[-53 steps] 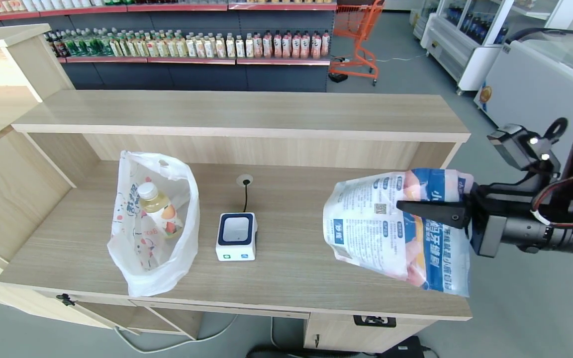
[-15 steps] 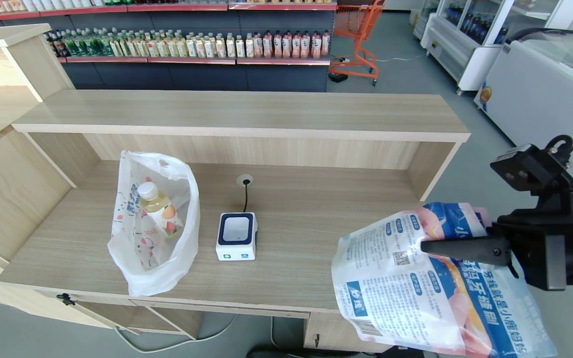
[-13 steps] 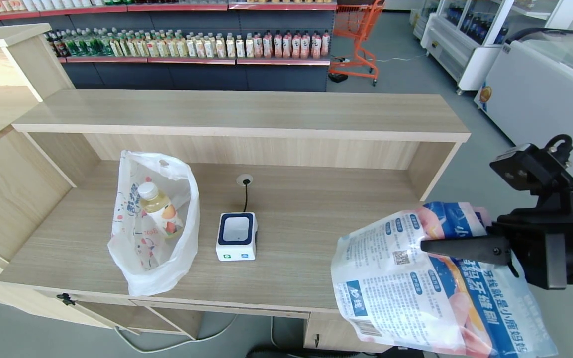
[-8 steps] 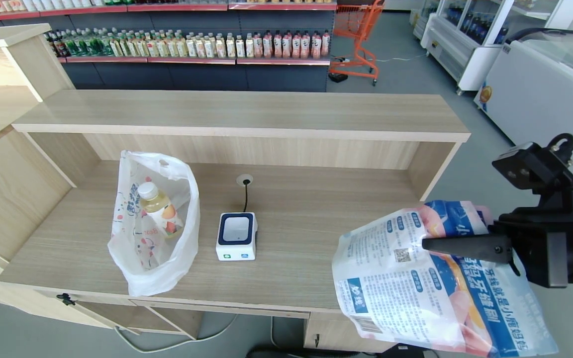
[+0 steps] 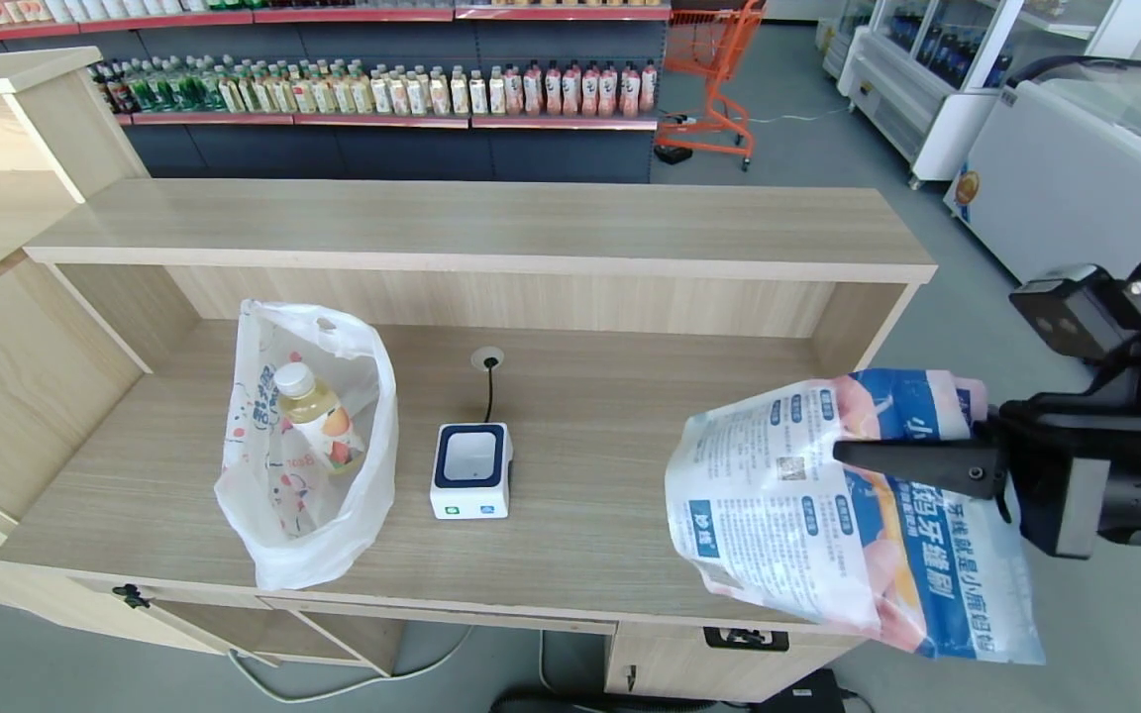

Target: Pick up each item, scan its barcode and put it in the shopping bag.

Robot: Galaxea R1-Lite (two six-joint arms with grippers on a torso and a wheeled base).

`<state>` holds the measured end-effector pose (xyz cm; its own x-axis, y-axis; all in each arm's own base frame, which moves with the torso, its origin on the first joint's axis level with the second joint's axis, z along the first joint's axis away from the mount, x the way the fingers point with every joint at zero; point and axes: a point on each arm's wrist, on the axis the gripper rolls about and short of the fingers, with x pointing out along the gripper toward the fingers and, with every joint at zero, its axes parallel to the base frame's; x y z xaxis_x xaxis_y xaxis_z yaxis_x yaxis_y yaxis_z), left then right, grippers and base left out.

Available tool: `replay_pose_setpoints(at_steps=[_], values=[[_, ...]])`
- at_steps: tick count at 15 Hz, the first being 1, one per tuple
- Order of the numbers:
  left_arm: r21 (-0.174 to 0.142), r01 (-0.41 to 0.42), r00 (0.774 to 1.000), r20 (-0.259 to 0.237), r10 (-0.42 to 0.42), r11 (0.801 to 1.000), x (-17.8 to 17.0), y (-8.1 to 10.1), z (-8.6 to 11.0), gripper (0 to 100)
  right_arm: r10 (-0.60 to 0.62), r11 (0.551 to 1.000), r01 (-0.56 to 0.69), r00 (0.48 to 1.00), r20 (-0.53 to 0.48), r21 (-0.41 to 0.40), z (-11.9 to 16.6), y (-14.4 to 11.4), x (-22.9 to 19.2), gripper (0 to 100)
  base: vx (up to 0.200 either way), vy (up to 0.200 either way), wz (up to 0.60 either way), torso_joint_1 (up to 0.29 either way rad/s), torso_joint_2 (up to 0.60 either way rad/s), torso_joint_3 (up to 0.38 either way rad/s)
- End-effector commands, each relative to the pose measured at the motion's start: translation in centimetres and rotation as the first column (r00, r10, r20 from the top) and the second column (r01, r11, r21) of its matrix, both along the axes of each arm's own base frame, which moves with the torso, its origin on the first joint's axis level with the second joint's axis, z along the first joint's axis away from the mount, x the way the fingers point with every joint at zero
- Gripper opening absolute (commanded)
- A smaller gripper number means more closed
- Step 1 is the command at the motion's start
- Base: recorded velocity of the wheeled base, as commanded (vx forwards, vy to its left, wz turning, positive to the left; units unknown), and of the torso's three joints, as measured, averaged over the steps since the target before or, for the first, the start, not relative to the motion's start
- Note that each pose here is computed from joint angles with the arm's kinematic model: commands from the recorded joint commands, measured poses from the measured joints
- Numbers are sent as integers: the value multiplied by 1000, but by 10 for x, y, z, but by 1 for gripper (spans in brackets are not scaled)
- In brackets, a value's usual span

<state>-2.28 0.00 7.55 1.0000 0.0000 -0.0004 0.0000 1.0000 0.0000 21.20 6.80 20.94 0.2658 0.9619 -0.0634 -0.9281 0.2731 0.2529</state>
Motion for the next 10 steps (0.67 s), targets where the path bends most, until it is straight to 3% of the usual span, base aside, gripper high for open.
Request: replay_pose_setpoints(at_steps=[1,2,3,5,7,10], values=[[0,0,1000,0,0,1000,0,0,0,100,-84,993,100,972,221,-61,5,3,6,0,0,0,0,0,0,0],[0,0,1000,0,0,1000,0,0,0,100,-146,972,203,917,372,-118,4,2,7,0,0,0,0,0,0,0],[0,0,1000,0,0,1000,0,0,0,100,-171,954,261,879,446,-149,3,1,6,0,0,0,0,0,0,0],[0,0,1000,0,0,1000,0,0,0,100,-168,865,420,757,631,-273,-14,-12,2,0,0,0,0,0,0,0],[0,0,1000,0,0,1000,0,0,0,100,-127,760,539,671,731,-362,-20,-26,4,0,0,0,0,0,0,0],[0,0,1000,0,0,1000,0,0,0,100,-73,692,614,584,809,-380,-20,-42,1,0,0,0,0,0,0,0]])
